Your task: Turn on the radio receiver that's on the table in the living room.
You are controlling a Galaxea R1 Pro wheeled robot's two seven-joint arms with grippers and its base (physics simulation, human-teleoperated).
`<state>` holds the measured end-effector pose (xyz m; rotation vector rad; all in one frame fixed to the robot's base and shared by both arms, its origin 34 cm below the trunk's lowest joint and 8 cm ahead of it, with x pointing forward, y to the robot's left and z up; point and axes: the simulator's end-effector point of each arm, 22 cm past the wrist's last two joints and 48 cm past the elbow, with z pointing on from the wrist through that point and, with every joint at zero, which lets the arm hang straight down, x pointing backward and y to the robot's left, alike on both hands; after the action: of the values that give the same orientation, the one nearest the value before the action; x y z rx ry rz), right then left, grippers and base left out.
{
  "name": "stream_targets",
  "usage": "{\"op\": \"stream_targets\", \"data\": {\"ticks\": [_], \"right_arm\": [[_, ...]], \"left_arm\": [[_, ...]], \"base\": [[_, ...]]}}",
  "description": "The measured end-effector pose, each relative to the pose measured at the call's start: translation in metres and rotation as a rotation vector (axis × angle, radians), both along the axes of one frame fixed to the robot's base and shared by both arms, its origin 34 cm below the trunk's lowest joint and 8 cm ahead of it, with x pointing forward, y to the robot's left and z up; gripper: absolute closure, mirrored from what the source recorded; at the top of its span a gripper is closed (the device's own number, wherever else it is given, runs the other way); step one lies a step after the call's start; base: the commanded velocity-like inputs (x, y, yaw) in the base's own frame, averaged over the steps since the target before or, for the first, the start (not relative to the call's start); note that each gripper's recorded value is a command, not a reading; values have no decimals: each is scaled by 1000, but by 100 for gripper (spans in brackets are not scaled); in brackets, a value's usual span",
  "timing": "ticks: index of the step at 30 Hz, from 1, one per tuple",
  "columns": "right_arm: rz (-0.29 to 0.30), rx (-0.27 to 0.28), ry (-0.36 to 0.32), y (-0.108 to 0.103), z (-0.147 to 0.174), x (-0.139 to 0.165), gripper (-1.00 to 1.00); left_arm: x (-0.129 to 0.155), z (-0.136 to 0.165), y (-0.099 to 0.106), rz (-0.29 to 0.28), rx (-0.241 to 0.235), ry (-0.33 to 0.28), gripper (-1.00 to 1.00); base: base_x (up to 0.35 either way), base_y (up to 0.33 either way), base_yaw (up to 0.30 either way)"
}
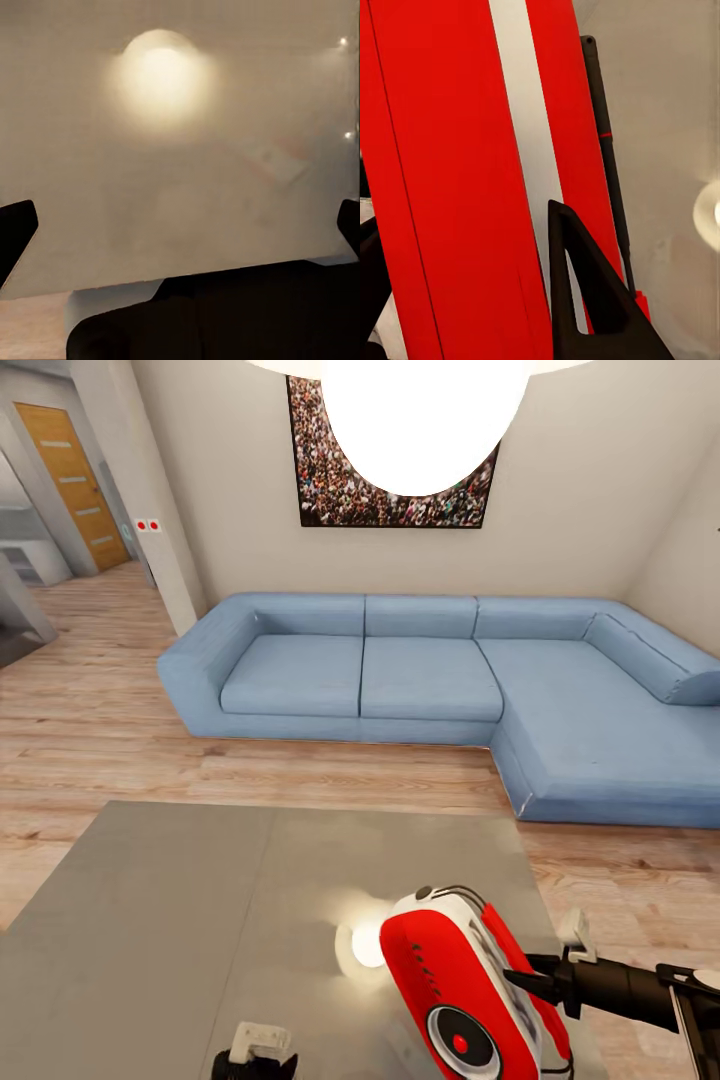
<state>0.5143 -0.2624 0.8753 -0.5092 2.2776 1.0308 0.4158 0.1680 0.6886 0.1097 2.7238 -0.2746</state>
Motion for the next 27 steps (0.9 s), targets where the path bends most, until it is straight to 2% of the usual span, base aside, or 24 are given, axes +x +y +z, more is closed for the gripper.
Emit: {"op": "stream_targets", "data": {"ticks": [6,11,18,20,22,23,27], "right_arm": [[-14,-22,-27,-3,4,12,100],[-19,-20,-55,-3,14,29,100],[-19,-19,-79,-3,21,41,100],[-19,-18,-86,-3,23,44,100],[-18,-18,-89,-3,24,46,100],[-18,-18,-98,-2,27,50,100],[-17,-19,-117,-2,32,59,100]], "left_arm": [[25,20,-7,-8,-32,-66,-100],[42,39,-20,-32,-82,-118,-100],[48,73,-76,-159,-242,-173,-100],[49,89,-98,-214,-311,-194,-100],[46,98,-111,-249,-350,-203,-100],[43,107,-123,-285,-394,-211,-100],[42,121,-137,-328,-451,-228,-100]], "base": [[0,0,0],[0,0,0],[0,0,0],[0,0,0],[0,0,0],[0,0,0],[0,0,0]]}}
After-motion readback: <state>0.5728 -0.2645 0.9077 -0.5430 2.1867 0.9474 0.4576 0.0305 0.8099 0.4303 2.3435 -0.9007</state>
